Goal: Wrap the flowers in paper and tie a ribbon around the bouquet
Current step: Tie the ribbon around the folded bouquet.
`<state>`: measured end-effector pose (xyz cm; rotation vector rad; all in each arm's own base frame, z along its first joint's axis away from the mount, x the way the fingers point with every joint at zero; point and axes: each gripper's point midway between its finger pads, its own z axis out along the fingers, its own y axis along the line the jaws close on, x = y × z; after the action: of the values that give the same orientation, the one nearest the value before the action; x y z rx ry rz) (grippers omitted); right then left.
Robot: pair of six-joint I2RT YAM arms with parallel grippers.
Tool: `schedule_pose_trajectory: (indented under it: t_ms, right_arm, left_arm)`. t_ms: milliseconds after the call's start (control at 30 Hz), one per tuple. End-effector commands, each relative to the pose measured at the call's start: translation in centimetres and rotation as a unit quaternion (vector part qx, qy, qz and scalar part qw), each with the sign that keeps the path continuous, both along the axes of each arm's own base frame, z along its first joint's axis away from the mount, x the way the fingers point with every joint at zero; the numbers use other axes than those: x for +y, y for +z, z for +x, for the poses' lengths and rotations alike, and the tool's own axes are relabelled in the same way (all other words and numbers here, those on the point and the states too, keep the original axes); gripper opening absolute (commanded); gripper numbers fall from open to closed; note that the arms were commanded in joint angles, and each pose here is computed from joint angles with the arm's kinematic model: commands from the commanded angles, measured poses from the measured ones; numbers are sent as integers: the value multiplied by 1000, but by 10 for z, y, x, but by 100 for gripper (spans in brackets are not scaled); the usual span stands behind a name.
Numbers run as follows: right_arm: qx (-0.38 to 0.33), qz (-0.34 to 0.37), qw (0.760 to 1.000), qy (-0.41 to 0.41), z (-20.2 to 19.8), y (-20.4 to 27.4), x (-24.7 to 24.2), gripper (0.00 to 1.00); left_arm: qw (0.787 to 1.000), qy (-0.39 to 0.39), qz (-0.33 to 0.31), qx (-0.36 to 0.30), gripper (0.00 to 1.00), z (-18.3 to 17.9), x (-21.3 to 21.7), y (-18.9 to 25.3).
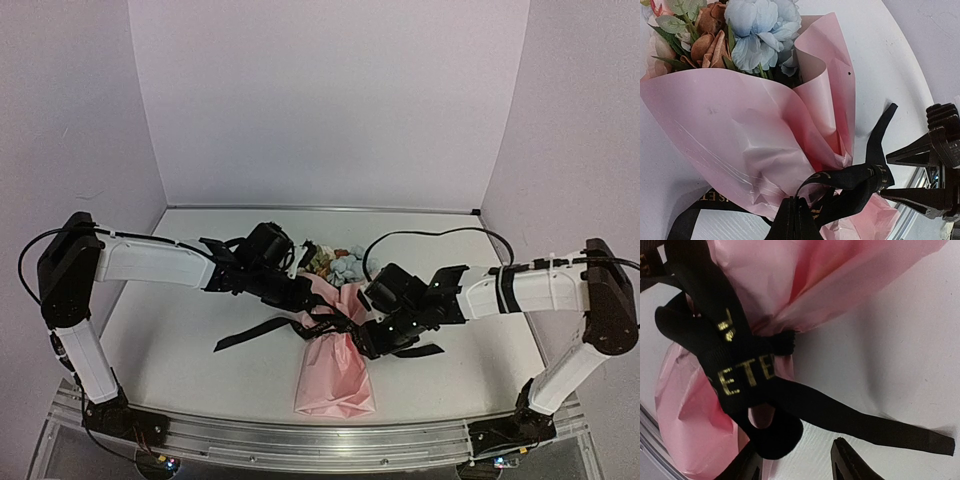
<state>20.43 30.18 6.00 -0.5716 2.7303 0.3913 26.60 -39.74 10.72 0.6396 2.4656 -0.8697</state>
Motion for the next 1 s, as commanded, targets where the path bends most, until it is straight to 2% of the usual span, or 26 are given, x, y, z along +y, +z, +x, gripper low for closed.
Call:
schedule_pose_trajectory:
  t_ms: [0,167,367,433,567,767,867,967]
  right_arm:
    - [-12,37,999,-22,15,12,24,48]
    - [-8,40,999,-30,20,8,32,45]
    - [-13,40,998,-42,26,7,35,33]
    - [-12,44,998,-43,25,9,36,26]
    - [-10,42,998,-48,24,11,33,2]
    - [-5,-2,999,-51,21,13,8,0]
    - [63,27,994,-88,21,4,-2,0]
    - [81,27,991,-100,20,-4,-17,0]
  left_arm:
    - [999,-16,-22,-23,0,1,-6,27]
    - [999,-16,-20,-22,0,1,-5,26]
    - [1000,-12,-17,-22,0,0,-3,24]
    - [1000,-10,-17,-23,0,0,-2,25]
    - [1000,-5,-13,-24,0,1,2,24]
    - [998,30,34,-36,0,9,24,9]
    - [997,63,53,-12,0,11,50,-10]
    - [995,83,55,11,0,10,73,-23]
